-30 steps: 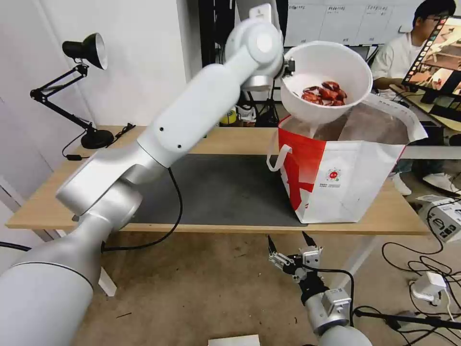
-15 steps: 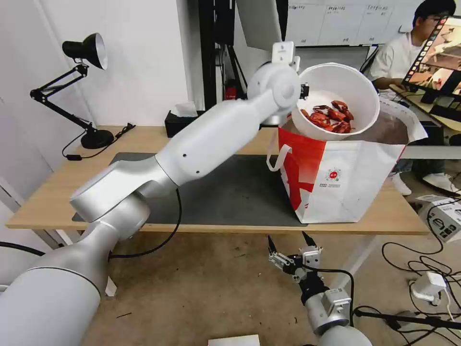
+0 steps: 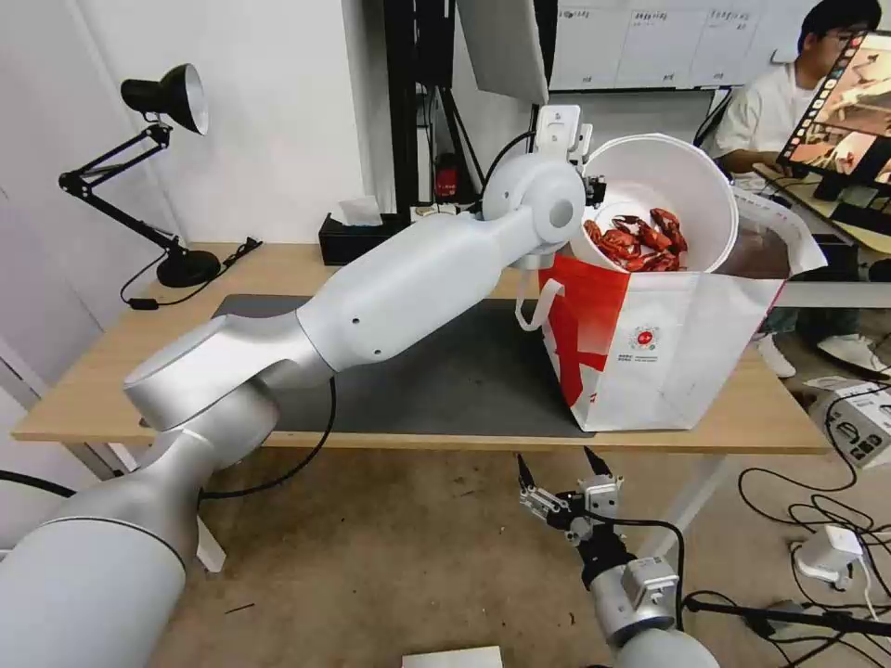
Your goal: Pick up the trash from the table and place it into the takeout bag.
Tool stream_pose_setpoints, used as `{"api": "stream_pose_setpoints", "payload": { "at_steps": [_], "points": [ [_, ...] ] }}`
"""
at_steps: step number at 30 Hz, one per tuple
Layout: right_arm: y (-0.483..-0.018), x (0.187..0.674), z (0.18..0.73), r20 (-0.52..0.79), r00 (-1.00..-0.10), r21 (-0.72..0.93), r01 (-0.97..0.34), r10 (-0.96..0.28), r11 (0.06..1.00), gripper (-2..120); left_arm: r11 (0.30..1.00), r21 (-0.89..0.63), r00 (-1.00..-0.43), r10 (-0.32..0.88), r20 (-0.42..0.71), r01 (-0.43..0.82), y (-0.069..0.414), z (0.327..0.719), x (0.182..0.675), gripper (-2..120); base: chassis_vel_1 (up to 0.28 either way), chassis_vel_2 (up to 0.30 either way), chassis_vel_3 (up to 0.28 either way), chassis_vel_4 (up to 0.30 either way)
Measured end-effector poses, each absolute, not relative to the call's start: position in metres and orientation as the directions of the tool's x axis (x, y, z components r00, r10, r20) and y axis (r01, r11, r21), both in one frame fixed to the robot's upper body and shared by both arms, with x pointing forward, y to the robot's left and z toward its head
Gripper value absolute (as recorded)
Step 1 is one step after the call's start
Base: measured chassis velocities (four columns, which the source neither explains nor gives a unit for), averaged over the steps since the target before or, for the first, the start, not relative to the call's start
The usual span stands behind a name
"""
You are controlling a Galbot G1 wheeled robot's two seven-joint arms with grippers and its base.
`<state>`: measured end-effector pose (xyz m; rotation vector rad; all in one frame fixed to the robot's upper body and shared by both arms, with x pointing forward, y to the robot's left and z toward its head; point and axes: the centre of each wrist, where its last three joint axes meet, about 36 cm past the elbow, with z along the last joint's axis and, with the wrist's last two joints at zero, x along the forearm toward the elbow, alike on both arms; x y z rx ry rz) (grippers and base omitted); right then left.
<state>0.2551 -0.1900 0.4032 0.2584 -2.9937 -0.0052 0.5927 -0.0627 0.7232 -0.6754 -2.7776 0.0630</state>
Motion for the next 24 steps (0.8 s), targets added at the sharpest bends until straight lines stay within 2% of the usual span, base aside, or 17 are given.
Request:
{"api": "stream_pose_setpoints", "payload": {
  "at_steps": [7, 24],
  "points": [
    [-0.190, 0.255, 0.403, 0.136, -0.976, 0.015, -0.170, -0.171, 0.985, 100, 0.869, -0.092, -0.820, 0.491, 0.295, 0.487, -0.054, 0.721, 0.590, 0, 0.000, 0.000, 0.000, 0.000],
    [-0.190, 0.255, 0.403, 0.136, -0.976, 0.015, -0.170, -0.171, 0.985, 100, 0.844, -0.065, -0.782, 0.520, 0.342, 0.533, -0.054, 0.716, 0.582, 0, 0.000, 0.000, 0.000, 0.000]
  ]
}}
